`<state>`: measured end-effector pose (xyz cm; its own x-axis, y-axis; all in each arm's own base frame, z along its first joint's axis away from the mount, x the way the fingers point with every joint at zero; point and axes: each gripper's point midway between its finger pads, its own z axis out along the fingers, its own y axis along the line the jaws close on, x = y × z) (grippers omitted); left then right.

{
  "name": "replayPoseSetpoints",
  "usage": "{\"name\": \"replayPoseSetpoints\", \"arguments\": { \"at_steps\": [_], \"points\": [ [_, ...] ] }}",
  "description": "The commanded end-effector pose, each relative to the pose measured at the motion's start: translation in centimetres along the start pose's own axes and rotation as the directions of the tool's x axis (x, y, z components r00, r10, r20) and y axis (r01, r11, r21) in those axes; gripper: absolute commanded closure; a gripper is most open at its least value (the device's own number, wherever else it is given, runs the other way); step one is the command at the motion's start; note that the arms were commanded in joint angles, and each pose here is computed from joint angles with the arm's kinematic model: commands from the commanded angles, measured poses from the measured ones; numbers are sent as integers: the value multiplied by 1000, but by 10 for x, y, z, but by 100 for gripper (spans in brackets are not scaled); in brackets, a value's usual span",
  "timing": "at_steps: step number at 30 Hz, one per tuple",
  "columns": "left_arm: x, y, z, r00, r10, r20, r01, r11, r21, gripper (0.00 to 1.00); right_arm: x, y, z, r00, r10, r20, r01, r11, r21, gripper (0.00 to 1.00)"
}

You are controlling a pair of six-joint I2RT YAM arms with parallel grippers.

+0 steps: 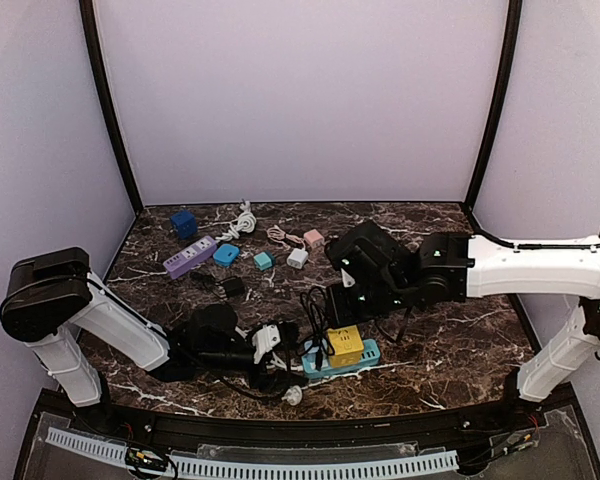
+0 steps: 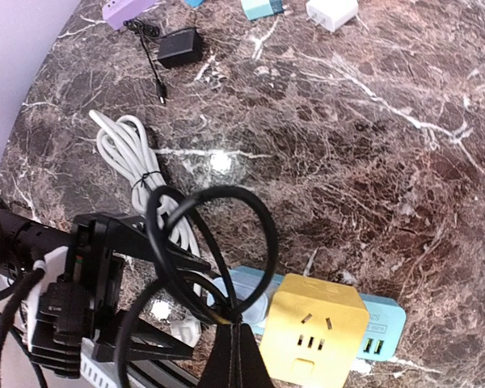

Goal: Insert the plug
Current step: Press the plug into the socket.

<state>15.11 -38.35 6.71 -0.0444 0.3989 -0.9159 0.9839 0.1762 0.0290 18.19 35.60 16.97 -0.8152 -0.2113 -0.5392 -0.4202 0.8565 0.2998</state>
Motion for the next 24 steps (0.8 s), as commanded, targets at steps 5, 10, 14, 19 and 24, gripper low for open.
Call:
{"name": "replayPoseSetpoints", "arguments": {
  "at_steps": [5, 10, 14, 19, 24],
  "points": [
    [-3, -4, -6, 1000, 22, 10, -22, 1000, 0, 31, 23, -27, 30, 998, 26, -63, -22, 998, 59, 100],
    [-2, -6, -7, 1000, 18, 8, -18, 1000, 6, 31, 66, -46, 59, 982, 94, -166, -83, 994, 68, 100],
    [-5, -4, -6, 1000, 24, 16, -24, 1000, -1, 31, 57, -42, 42, 981, 38, -190, -23, 996, 83, 100],
    [-10, -2, -9, 998, 48, 30, -48, 999, -15, 31, -4, -32, -16, 993, -116, -14, 117, 993, 36, 97],
    [-12, 3, -21, 995, 97, 23, -95, 994, -61, 30, -14, -29, -39, 853, -514, 87, 520, 850, -85, 14]
  ]
}}
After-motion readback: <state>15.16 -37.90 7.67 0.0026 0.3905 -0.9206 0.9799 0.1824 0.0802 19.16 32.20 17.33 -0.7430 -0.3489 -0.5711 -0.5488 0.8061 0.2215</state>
